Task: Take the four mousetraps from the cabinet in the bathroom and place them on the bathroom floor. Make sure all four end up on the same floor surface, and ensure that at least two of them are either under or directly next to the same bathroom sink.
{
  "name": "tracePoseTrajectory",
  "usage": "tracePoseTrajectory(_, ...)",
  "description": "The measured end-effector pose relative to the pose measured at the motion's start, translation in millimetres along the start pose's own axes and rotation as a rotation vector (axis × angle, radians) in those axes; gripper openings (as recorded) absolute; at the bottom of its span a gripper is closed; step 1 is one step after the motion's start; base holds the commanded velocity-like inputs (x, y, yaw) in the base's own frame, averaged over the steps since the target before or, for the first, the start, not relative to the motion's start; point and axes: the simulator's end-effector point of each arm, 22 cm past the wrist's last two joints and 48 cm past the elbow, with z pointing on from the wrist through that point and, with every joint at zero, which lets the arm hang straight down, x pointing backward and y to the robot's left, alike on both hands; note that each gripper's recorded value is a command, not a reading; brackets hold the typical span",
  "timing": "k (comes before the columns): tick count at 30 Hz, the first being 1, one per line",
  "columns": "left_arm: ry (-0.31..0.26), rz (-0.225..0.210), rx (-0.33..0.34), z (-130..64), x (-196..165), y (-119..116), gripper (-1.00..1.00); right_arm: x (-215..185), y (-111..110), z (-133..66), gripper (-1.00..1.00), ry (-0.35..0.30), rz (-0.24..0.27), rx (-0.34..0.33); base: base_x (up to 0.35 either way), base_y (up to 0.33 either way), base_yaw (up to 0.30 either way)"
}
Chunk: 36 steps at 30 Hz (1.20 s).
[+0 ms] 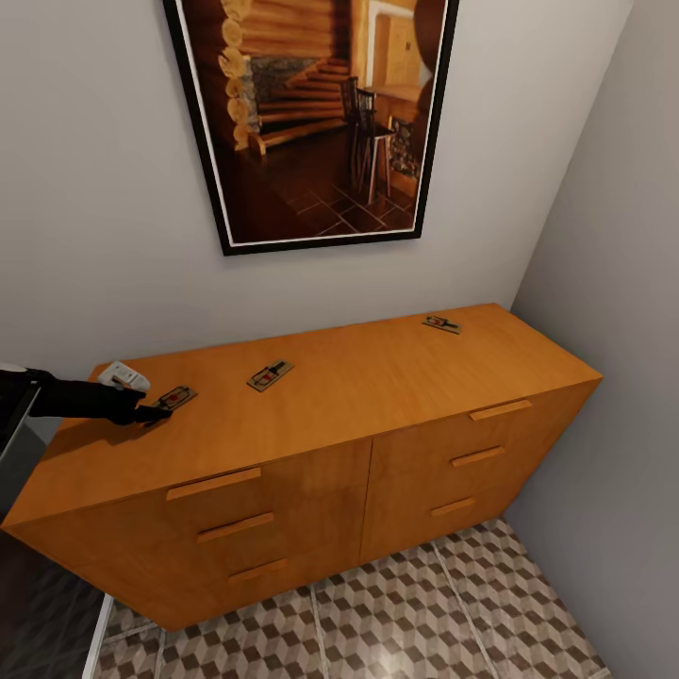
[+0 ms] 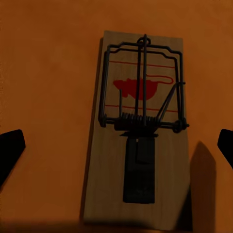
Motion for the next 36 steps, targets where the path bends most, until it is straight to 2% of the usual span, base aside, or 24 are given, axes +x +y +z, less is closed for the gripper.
tracePoseTrajectory(32,-0.002,-0.002,-0.005,0.5,-0.5,1.2,1.00,0.0,-0.2,0.0,-1.00,0.000,0.000,0.001,0.000,0.000,0.000)
tracePoseTrajectory(33,-0.002,-0.002,-0.005,0.5,-0.4,1.2,-1.00,0.0,-0.3,0.0,-1.00,0.000,0.000,0.001,0.000,0.000,0.000)
tracePoseTrajectory(36,-0.007,-0.005,-0.006,0.4,-0.5,2.6,-1.00,0.0,-0.5,0.0,-1.00,0.000,0.000,0.002,0.000,0.000,0.000)
